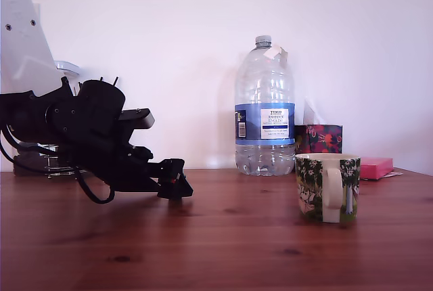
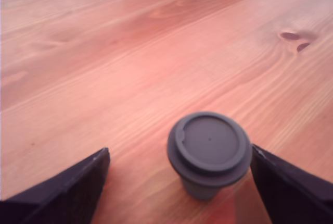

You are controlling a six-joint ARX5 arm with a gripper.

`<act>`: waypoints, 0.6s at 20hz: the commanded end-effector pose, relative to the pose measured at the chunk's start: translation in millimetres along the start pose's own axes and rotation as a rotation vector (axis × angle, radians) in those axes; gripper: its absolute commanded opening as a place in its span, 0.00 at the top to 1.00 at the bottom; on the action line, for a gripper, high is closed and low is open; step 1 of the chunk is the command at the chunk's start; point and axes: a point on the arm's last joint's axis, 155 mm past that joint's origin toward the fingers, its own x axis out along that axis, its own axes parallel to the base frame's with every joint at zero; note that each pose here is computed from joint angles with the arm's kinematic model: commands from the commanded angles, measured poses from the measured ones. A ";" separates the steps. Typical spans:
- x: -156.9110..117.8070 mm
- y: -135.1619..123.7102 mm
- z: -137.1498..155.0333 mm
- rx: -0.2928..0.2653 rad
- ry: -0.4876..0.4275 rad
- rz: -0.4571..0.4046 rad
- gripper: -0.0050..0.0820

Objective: Pick up the coffee capsules from the table one by one and drop them inside the nearest coffee cup

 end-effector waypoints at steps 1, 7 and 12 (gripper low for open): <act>3.5 -4.5 -17.0 -0.013 0.033 -0.012 0.16; 3.1 -13.7 -23.9 -0.022 0.059 -0.057 0.85; 2.6 -13.7 -21.0 -0.019 0.052 -0.057 0.90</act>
